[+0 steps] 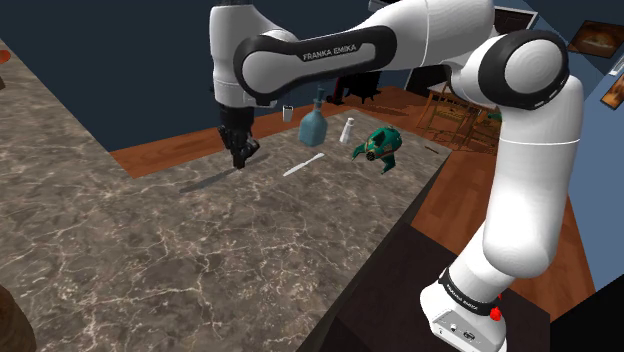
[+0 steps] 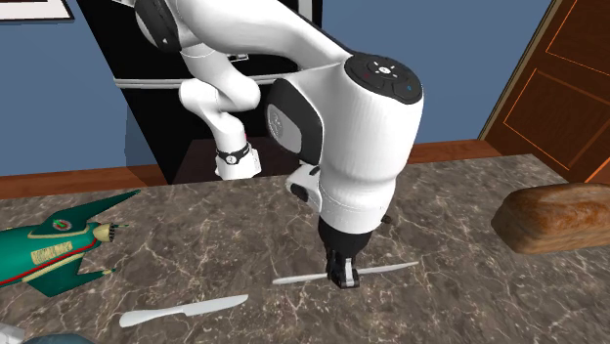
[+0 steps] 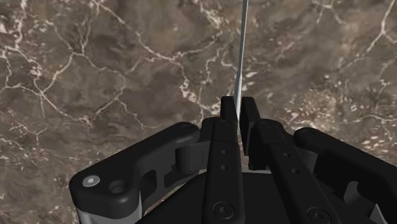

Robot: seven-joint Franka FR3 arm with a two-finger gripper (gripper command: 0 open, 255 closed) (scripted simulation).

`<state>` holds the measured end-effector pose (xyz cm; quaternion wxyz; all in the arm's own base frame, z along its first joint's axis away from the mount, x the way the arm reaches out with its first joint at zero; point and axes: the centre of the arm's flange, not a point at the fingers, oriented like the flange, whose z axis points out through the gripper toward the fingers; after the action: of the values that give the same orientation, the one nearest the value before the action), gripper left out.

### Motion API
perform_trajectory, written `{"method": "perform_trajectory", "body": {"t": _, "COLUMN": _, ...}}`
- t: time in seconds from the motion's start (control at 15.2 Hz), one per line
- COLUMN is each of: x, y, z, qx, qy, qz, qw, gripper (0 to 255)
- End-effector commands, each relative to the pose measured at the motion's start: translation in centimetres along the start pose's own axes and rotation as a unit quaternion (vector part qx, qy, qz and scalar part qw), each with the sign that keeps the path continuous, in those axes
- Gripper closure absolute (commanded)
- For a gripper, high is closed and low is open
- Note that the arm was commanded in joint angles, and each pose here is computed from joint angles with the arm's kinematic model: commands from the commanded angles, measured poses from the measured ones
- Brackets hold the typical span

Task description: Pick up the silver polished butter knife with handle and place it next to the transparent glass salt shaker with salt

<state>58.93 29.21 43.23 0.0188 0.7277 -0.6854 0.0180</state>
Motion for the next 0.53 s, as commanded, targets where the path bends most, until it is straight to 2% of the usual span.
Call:
{"method": "perform_trajectory", "body": {"t": 0.0, "x": 0.0, "y": 0.0, "z": -1.1, "qx": 0.000, "qy": 0.000, "qz": 0.000, "qw": 1.0000, "gripper": 255}}
{"method": "perform_trajectory", "body": {"t": 0.46, "x": 0.2, "y": 0.0, "z": -4.8, "qx": 0.000, "qy": 0.000, "qz": 0.000, "qw": 1.0000, "gripper": 255}}
